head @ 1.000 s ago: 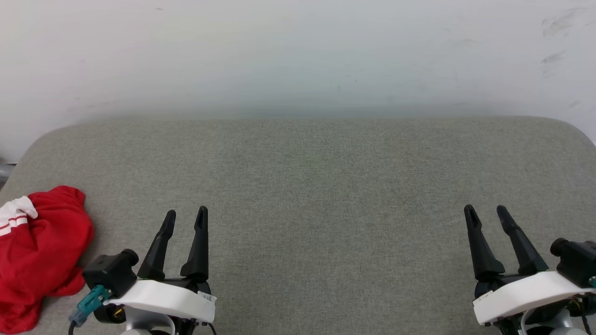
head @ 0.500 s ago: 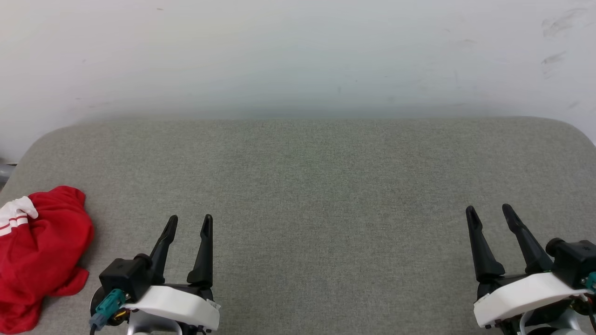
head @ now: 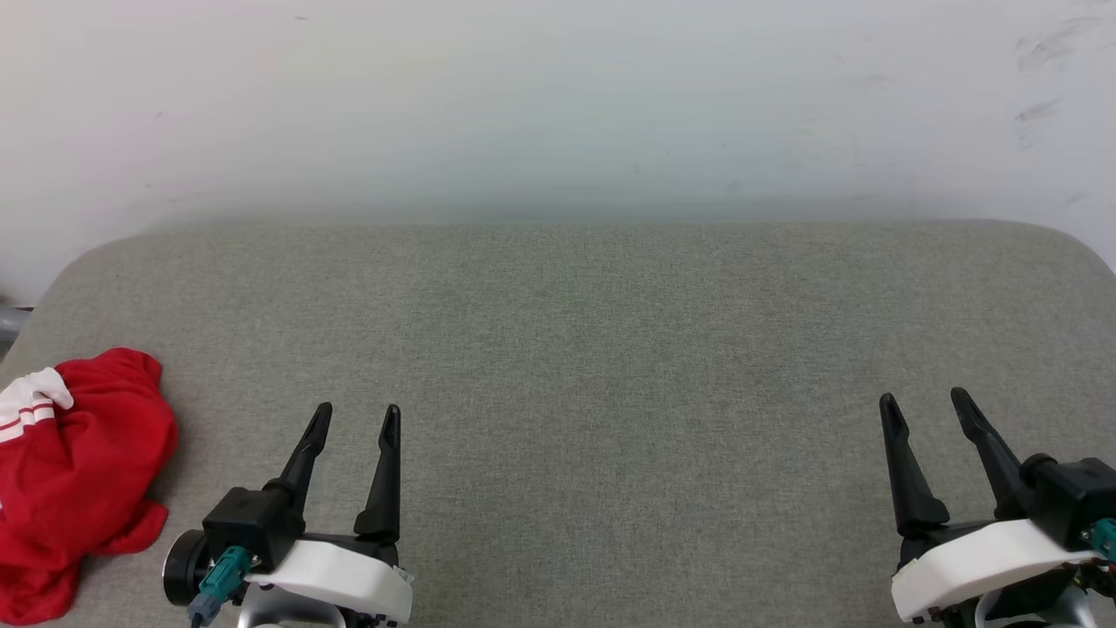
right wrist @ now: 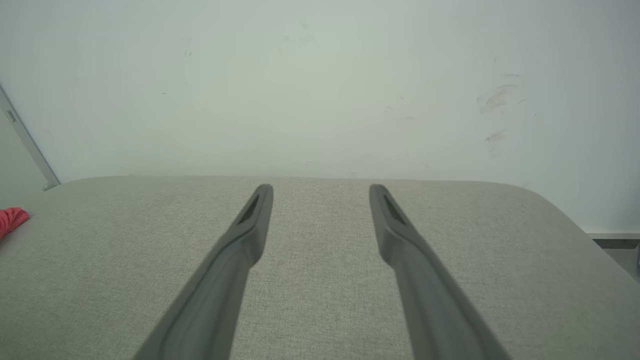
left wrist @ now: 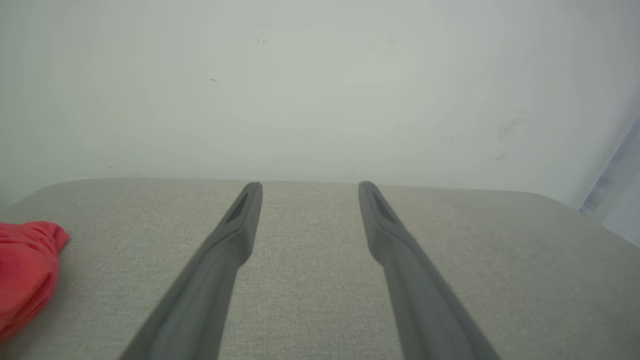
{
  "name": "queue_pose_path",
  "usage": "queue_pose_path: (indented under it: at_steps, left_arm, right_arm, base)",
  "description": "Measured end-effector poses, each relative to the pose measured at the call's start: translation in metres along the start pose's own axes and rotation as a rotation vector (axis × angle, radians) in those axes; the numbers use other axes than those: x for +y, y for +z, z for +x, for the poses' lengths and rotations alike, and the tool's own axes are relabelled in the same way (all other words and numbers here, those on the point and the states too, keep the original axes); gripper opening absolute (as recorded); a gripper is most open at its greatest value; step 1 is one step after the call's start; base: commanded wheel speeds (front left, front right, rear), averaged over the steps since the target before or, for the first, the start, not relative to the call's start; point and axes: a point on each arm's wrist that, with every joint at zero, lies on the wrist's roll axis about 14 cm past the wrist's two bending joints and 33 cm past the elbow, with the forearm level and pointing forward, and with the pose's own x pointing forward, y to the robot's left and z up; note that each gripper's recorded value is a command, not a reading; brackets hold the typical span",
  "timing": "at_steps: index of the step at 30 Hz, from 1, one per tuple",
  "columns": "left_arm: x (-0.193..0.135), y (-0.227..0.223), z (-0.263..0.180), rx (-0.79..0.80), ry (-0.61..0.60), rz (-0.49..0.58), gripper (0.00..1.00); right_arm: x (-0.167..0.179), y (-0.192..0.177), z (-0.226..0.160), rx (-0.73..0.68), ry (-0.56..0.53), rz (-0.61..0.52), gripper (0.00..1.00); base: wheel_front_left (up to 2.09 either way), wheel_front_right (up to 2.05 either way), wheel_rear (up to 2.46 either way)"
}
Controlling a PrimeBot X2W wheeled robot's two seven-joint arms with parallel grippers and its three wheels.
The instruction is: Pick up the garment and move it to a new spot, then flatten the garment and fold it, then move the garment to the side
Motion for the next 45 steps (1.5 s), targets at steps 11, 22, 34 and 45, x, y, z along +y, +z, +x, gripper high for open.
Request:
queue_pose_path:
  at_steps: [11, 22, 34, 45]
  left_arm:
    - [0.001, -0.001, -0.002, -0.006, -0.002, 0.051, 1.00]
    - [0.012, -0.004, -0.007, 0.005, 0.034, 0.054, 1.00]
    - [0.065, 0.008, -0.035, -0.011, 0.221, 0.087, 1.00]
    - [0.127, 0.027, -0.094, -0.031, 0.450, 0.147, 1.00]
  right_arm:
    - [0.001, 0.002, 0.000, -0.014, 0.004, -0.017, 1.00]
    - [0.006, -0.002, 0.002, -0.006, 0.019, -0.007, 1.00]
    - [0.060, -0.003, 0.026, 0.005, 0.184, -0.033, 1.00]
    - [0.139, -0.008, 0.043, 0.012, 0.409, -0.027, 1.00]
  base:
    - [0.00, 0.00, 0.00]
    - [0.00, 0.00, 0.00]
    - [0.00, 0.00, 0.00]
    - [0.00, 0.00, 0.00]
